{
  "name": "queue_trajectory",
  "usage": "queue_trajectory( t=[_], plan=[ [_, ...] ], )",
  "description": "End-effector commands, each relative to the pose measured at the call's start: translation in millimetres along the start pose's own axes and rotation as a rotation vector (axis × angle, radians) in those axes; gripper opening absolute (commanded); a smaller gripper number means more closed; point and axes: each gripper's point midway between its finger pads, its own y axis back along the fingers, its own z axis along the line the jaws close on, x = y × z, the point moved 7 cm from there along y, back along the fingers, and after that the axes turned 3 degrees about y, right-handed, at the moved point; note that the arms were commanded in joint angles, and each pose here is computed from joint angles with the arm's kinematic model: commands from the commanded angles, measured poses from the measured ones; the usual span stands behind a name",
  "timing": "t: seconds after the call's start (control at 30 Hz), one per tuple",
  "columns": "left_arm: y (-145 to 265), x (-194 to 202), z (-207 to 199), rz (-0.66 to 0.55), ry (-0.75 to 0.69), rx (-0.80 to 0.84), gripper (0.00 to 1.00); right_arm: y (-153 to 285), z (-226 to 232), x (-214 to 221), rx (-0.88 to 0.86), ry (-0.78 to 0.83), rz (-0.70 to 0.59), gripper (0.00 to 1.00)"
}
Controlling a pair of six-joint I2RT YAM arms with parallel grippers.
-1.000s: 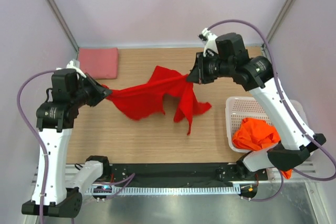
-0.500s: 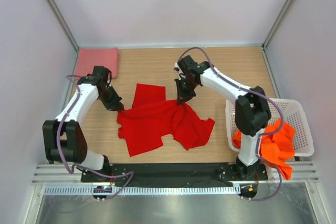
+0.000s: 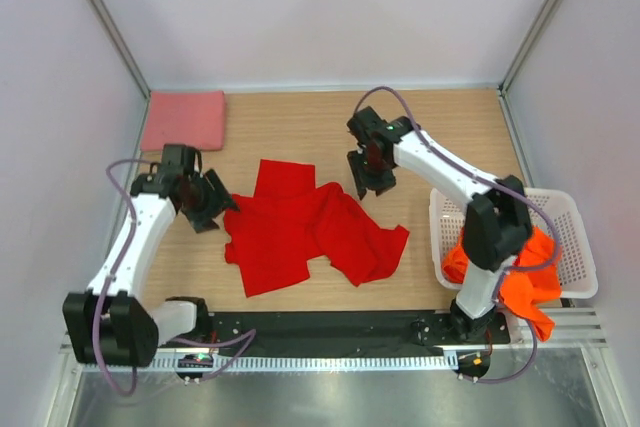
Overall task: Fold and stack the t-shirts
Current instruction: Flatten the tshirt out
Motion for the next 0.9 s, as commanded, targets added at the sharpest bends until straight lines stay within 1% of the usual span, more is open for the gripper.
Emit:
queue_trajectory(
  t=[0.0, 0.03, 0.07, 0.1, 0.13, 0.17, 0.2, 0.27, 0.33, 0.47, 0.57, 0.67, 0.77, 0.8, 0.87],
  plan=[
    [5, 52, 26, 0.114, 0.077, 0.025, 0.63, 43, 4, 38, -0.034, 0.016, -0.066, 0.50],
    [4, 61, 31, 0.126, 0.085, 0.028, 0.61, 44, 8, 48, -0.068, 0.018, -0.056, 0.50],
    [-2, 74, 40, 0.154, 0.098, 0.012, 0.59, 36, 13, 70, -0.098, 0.006, 0.000, 0.50],
    [-1, 81, 41, 0.157, 0.098, 0.015, 0.57, 42, 19, 79, -0.147, 0.001, -0.035, 0.49],
    [1, 87, 44, 0.152, 0.096, 0.017, 0.57, 39, 26, 89, -0.182, -0.007, -0.023, 0.49],
    [1, 91, 47, 0.156, 0.094, 0.007, 0.57, 27, 27, 112, -0.224, -0.035, 0.051, 0.49],
    [-1, 98, 50, 0.172, 0.089, -0.015, 0.57, 25, 34, 114, -0.274, -0.090, 0.019, 0.48],
    [-3, 104, 54, 0.184, 0.083, -0.044, 0.58, 9, 35, 134, -0.310, -0.135, 0.054, 0.45],
    [-8, 114, 57, 0.206, 0.072, -0.087, 0.57, 5, 37, 148, -0.310, -0.171, 0.062, 0.43],
    [-18, 129, 61, 0.242, 0.071, -0.157, 0.57, 0, 32, 154, -0.281, -0.209, 0.029, 0.42],
    [-19, 128, 61, 0.213, 0.073, -0.149, 0.57, -12, 29, 152, -0.229, -0.227, 0.014, 0.40],
    [-14, 123, 57, 0.177, 0.058, -0.139, 0.57, -27, 23, 141, -0.147, -0.264, -0.012, 0.38],
    [-14, 125, 62, 0.192, 0.039, -0.166, 0.56, -43, 16, 131, -0.103, -0.291, -0.022, 0.38],
    [-15, 126, 63, 0.200, 0.036, -0.168, 0.55, -47, 7, 125, -0.059, -0.304, -0.042, 0.38],
    [-19, 130, 67, 0.216, 0.036, -0.174, 0.51, -50, 1, 110, -0.033, -0.284, -0.065, 0.38]
  ],
)
